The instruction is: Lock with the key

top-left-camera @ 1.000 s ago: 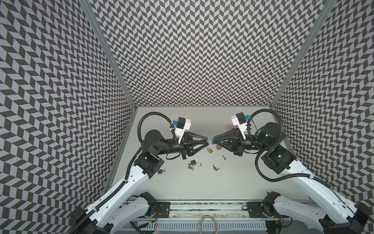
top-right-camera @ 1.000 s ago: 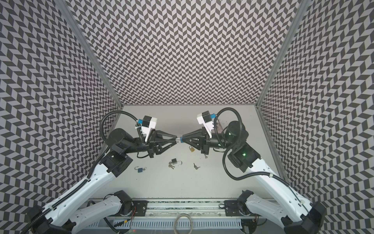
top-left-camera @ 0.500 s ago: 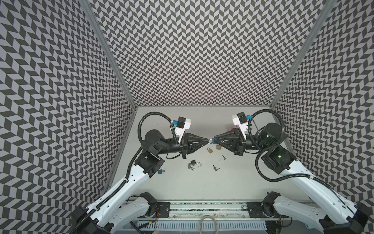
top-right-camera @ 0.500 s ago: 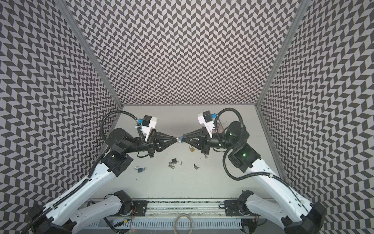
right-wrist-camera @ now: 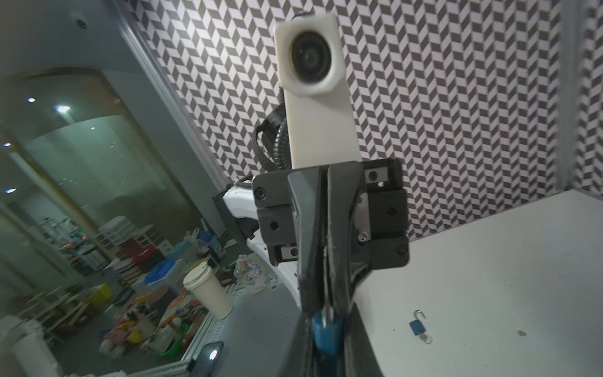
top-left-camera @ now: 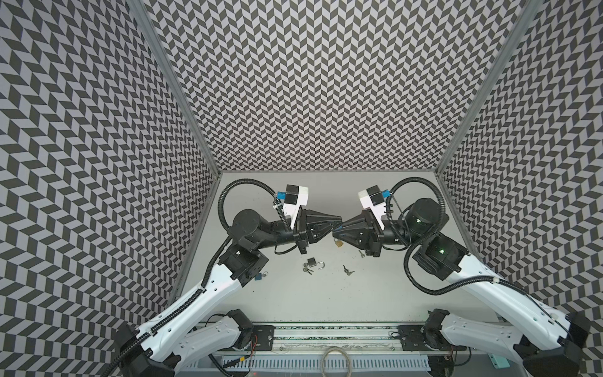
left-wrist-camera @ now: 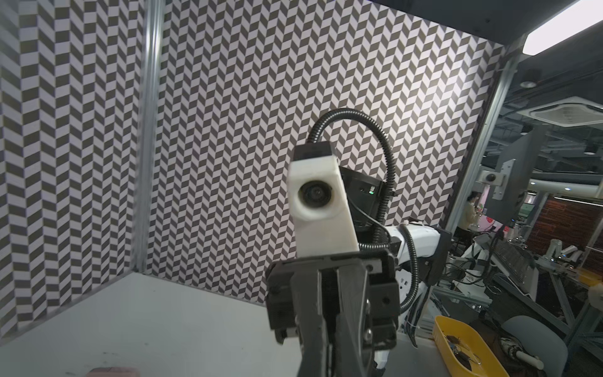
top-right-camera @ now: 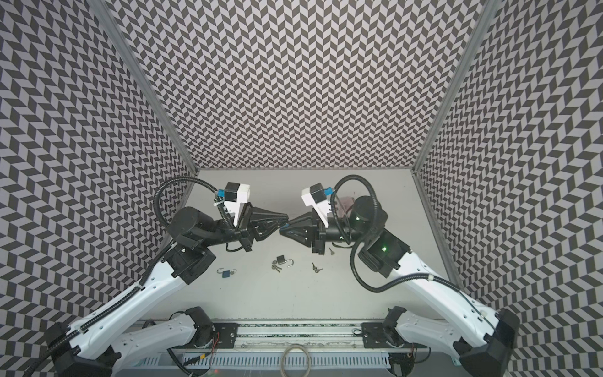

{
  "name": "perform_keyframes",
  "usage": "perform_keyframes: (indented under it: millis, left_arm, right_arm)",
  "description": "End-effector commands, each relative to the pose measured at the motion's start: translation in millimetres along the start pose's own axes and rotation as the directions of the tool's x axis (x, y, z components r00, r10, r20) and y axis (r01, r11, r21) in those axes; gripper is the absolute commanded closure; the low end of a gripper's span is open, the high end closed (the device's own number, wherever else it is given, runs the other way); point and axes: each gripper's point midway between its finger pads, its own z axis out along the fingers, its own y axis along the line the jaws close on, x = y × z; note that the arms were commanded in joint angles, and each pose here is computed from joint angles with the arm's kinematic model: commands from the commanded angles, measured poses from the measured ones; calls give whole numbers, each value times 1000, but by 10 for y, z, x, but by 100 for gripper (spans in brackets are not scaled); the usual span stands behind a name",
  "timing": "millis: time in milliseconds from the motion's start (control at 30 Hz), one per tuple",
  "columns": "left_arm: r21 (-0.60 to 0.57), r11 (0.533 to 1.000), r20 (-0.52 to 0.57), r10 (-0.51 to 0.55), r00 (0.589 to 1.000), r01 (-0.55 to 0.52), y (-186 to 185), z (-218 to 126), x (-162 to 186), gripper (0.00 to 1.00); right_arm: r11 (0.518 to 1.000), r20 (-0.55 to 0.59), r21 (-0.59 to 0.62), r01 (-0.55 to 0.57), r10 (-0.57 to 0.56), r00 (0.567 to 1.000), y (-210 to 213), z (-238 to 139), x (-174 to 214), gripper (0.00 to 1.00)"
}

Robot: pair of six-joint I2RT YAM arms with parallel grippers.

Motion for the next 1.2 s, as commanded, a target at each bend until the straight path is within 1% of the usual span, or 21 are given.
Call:
perform_keyframes:
  millis: [0, 100, 267, 467, 800, 1000, 1033, 1067, 1133, 1167]
  left_arm:
    - [-46, 995, -82, -89, 993, 85, 204, -30, 398, 100]
    - [-83, 993, -92, -86, 992, 79, 269, -192, 376, 100]
    - [-131, 989, -69, -81, 994, 72, 320, -417, 266, 100]
    - [-126, 990, -49, -69, 996, 62, 267, -480, 167, 100]
    - [-94, 994, -33, -67, 997, 63, 203, -467, 113, 100]
    - [-70, 995, -26, -78, 997, 76, 198, -445, 110, 100]
    - [-65, 995, -25, -79, 997, 77, 190, -444, 109, 100]
    - [-61, 995, -25, -80, 996, 79, 185, -442, 106, 100]
    - [-46, 996, -26, -81, 996, 80, 151, -440, 98, 100]
    - [-42, 996, -28, -84, 996, 83, 143, -436, 100, 100]
  right_arm:
    - [999, 52, 32, -34, 32, 998, -82, -81, 47, 100]
    - [997, 116, 74, -19, 10, 993, -138, -412, -177, 100]
    - [994, 154, 111, 22, -39, 987, -71, -602, -305, 100]
    - [994, 170, 109, 25, -44, 984, -56, -635, -344, 100]
    - [995, 139, 96, 2, -16, 990, -116, -585, -272, 100]
    - [996, 139, 89, 13, -26, 990, -142, -568, -250, 100]
    - [996, 141, 88, 21, -33, 989, -138, -571, -252, 98]
    - [995, 148, 97, 34, -48, 988, -144, -581, -262, 87]
    - [991, 153, 112, 70, -87, 984, -140, -593, -280, 57]
    - [989, 152, 119, 85, -103, 983, -151, -593, -280, 47]
